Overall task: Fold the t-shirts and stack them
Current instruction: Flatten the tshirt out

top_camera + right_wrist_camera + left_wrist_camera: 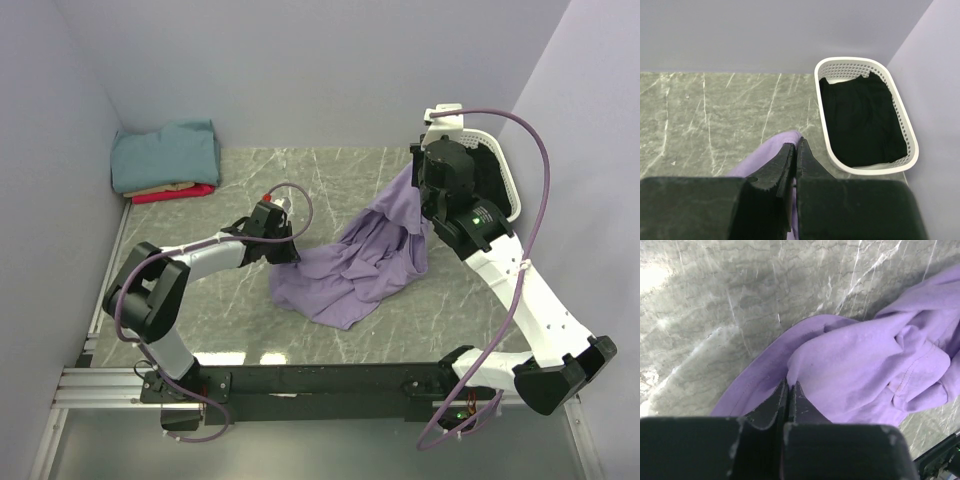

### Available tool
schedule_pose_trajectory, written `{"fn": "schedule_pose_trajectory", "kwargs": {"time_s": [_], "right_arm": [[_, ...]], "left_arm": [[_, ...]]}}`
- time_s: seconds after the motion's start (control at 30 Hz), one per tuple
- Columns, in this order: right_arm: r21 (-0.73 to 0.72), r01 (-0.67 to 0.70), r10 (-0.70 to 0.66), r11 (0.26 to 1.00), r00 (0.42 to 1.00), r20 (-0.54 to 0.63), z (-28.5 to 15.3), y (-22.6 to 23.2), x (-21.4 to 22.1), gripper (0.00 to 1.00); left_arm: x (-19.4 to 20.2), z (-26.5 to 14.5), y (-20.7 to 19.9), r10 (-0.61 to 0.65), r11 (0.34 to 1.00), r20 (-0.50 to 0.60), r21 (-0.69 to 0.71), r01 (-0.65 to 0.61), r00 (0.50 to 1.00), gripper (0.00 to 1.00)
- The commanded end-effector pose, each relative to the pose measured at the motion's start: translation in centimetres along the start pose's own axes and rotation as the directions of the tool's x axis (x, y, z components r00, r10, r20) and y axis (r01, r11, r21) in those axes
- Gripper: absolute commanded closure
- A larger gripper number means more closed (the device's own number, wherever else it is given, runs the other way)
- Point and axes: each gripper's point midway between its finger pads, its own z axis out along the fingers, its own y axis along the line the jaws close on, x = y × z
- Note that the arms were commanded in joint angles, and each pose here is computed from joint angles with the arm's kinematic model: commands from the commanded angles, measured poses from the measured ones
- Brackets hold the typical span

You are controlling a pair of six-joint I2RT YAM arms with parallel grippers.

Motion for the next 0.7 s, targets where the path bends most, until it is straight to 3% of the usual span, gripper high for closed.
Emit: {"fn": "schedule_pose_trajectory", "kwargs": {"time_s": [0.0,0.13,0.27,0.43,0.57,0.67], "right_arm": [[0.028,-0.041,0.039,0.999,0.997,0.059,-0.6,-1.2,-1.6,1.0],[0.042,-0.046,0.043,0.998,0.997,0.066,-1.4,-2.0,-1.9,1.0],[0.053,-0.059,0.057,0.997,0.997,0.05,-2.3,-2.8,-1.6,1.0],[0.033,-0.09,0.089,0.995,0.996,0.03,-3.7,-3.2,-0.6,1.0],[0.024,-0.091,0.091,0.996,0.996,0.007,-4.4,-3.5,0.4,1.0],[-0.004,-0.096,0.096,0.995,0.995,-0.035,-4.9,-3.1,1.7,1.0]], "left_arm": [[-2.5,-2.0,-1.2,0.039,0.999,0.085,0.007,-0.04,0.996,0.99],[-5.4,-6.0,-0.3,0.027,0.997,0.179,-0.074,-0.014,0.983,0.99],[-10.8,-13.8,2.0,-0.016,0.989,0.375,-0.133,0.071,0.927,0.99],[-13.9,-22.5,4.0,0.03,0.965,0.522,-0.237,0.111,0.853,0.99],[-13.6,-26.6,5.2,0.059,0.938,0.547,-0.317,0.142,0.835,0.99],[-12.8,-27.4,4.4,0.06,0.95,0.519,-0.293,0.111,0.852,0.99]]}}
